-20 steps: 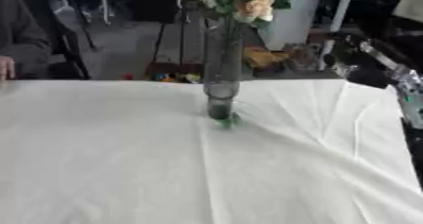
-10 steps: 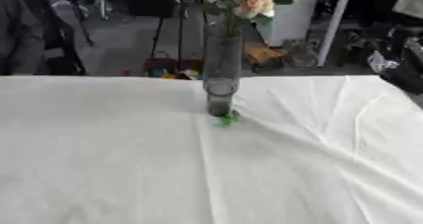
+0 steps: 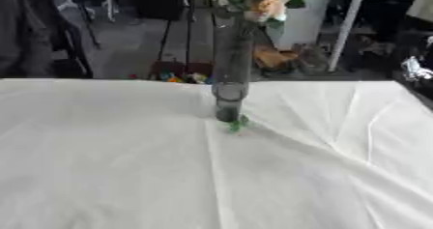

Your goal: Arrange flowers into the vase.

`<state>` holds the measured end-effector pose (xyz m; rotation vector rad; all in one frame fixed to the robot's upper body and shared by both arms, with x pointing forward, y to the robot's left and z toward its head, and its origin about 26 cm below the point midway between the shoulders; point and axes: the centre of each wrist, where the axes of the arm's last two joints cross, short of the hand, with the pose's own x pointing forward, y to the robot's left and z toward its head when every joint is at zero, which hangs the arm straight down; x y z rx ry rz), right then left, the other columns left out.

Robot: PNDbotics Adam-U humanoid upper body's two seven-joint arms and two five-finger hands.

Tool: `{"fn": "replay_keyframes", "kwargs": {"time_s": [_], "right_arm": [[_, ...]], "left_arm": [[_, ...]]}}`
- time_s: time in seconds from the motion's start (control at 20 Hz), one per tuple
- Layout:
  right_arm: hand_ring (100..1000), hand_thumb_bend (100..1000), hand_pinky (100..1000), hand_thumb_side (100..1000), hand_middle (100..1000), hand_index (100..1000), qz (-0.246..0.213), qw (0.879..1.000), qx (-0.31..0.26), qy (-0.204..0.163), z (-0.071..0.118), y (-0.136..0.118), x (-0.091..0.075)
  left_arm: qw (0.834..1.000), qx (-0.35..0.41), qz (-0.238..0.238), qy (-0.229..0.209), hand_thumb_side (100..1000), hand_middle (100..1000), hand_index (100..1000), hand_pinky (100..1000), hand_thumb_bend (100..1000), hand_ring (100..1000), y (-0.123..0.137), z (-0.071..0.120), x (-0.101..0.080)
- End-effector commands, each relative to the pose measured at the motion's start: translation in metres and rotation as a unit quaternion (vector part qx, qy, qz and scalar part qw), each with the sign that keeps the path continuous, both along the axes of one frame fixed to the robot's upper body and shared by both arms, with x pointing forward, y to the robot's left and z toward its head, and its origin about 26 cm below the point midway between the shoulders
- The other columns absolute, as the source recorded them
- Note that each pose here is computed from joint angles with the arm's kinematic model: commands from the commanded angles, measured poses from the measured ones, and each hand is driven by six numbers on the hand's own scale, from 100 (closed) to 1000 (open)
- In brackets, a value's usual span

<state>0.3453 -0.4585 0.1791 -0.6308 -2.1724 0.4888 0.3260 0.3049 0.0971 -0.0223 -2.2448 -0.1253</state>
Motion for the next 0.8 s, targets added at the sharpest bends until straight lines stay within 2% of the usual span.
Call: {"fn": "replay_keyframes", "kwargs": {"time_s": [0.05, 0.4, 0.8], "right_arm": [[874, 100, 733, 383, 543, 647, 0.001, 1.0, -0.001, -0.024, 0.017, 0.0, -0.004], [865, 100, 730, 274, 532, 626, 0.001, 1.0, 0.011, -0.022, 0.013, 0.007, -0.004], [870, 100, 731, 275, 536, 642, 0.005, 1.0, 0.016, -0.015, 0.009, 0.012, -0.005]], "left_arm": [[1.0, 0.005, 0.005, -0.015, 669, 731, 659, 627, 653, 608, -0.002, 0.008, -0.001], [1.0, 0.004, 0.021, -0.012, 669, 732, 659, 629, 621, 614, -0.004, 0.006, -0.003], [1.0, 0.004, 0.019, -0.009, 670, 728, 659, 626, 615, 610, -0.007, 0.003, -0.005]]}}
